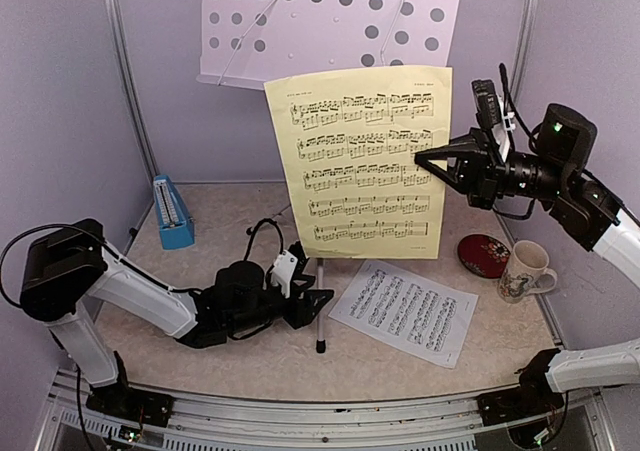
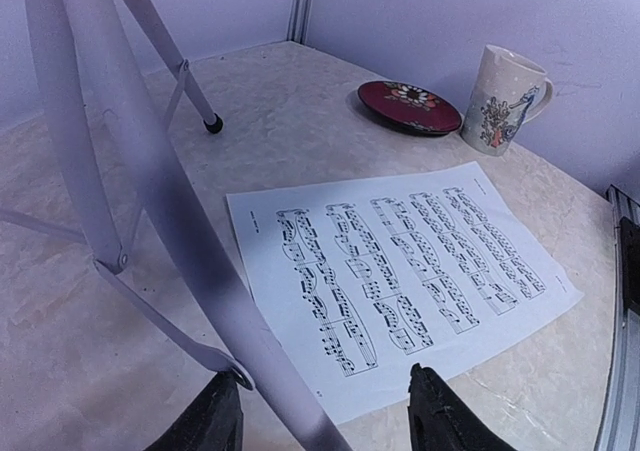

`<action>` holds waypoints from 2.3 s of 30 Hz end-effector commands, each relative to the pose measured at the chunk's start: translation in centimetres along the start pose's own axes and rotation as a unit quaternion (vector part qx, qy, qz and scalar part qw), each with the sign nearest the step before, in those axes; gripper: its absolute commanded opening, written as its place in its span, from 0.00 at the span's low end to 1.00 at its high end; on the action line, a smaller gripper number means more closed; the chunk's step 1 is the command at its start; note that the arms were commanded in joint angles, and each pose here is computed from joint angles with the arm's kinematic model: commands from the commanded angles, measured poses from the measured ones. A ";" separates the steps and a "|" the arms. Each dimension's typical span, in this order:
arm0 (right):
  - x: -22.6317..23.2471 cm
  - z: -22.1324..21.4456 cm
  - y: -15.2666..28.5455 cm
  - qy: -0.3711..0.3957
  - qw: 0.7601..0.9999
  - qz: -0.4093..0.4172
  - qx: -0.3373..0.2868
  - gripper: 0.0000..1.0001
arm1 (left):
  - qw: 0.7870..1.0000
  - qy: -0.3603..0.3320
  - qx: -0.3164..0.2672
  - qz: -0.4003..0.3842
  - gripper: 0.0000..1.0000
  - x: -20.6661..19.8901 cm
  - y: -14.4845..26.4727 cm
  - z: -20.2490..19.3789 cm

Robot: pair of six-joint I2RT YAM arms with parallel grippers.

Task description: Set up the instrument practice props

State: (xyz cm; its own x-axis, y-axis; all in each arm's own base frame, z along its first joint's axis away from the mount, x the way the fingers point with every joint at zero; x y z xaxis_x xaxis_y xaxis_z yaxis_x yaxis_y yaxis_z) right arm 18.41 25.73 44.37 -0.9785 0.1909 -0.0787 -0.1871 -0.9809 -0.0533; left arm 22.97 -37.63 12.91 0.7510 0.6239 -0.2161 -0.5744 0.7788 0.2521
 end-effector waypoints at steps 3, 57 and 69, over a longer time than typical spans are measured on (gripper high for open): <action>-0.2 1.0 0.5 0.006 1.000 0.002 -0.016 0.00 | 0.999 -0.017 -0.007 -0.043 0.53 -2.6 -1.1 0.3; -7.7 16.4 3.3 -0.076 0.952 -0.212 -0.207 0.00 | 0.873 -0.271 -0.346 0.212 0.45 -5.4 18.3 32.5; -9.3 17.5 2.6 -0.075 0.946 -0.225 -0.220 0.00 | 0.823 -0.380 -0.309 0.287 0.48 -4.4 17.3 37.4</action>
State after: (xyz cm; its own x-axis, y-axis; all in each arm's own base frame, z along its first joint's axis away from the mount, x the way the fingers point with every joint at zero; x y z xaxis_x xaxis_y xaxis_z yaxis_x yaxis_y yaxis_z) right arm 25.81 21.76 60.42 -0.8253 0.5312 0.1916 -0.5586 -0.7187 -0.4141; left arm 21.26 -30.29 51.88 0.2233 0.8808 0.4174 -0.7821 0.4175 -0.4626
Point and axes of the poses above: each gripper's point midway between its finger pads, its own y axis back along the fingers, its own x axis along the line the jaws close on, z = x × y, the point moved 2 cm from there along y, back along the fingers, and after that the axes turned 4 degrees about y, right-handed, at the moved point
